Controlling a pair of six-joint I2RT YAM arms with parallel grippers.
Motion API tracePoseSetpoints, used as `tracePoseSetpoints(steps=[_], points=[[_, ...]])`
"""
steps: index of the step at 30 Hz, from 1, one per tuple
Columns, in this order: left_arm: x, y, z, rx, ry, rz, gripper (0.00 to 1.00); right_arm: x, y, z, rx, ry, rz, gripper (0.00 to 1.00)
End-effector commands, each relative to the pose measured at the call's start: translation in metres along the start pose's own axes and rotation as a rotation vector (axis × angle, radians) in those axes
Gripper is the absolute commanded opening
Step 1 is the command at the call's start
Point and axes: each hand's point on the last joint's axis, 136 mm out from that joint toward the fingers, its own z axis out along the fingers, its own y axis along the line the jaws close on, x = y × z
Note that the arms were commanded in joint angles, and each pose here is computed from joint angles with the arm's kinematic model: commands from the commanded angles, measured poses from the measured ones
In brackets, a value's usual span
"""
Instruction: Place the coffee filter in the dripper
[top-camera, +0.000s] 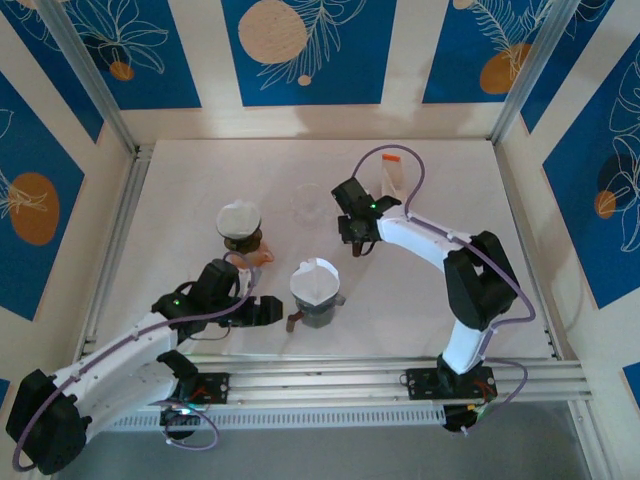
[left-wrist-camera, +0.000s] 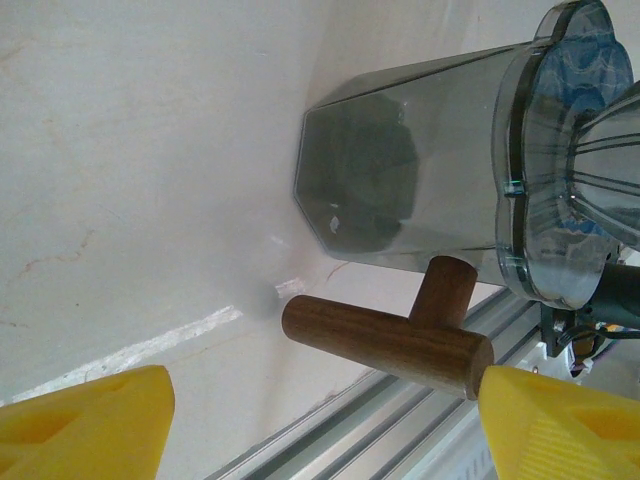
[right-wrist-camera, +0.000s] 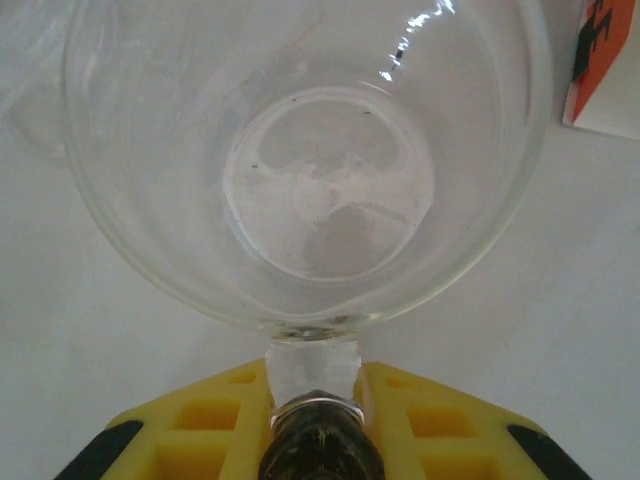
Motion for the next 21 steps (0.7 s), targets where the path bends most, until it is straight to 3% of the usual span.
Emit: tracePoseSetpoints(steps=[1, 5, 10, 21], points=[[0.007, -0.005, -0.002, 0.017, 0.033, 0.020, 0.80, 0.020, -0.019, -0.025, 0.054, 0.006, 0.019, 0.11], [0.010, -0.005, -0.002, 0.018, 0.046, 0.026, 0.80, 0.051, -0.034, -0.044, 0.060, 0.024, 0.060, 0.11], [0.019, -0.005, 0.001, 0.015, 0.095, 0.037, 0.73, 0.080, -0.050, -0.068, 0.057, 0.033, 0.095, 0.10], [0.050, 0.002, 0.011, -0.056, 0.173, 0.154, 0.74, 0.123, -0.074, -0.095, 0.070, 0.039, 0.139, 0.10]])
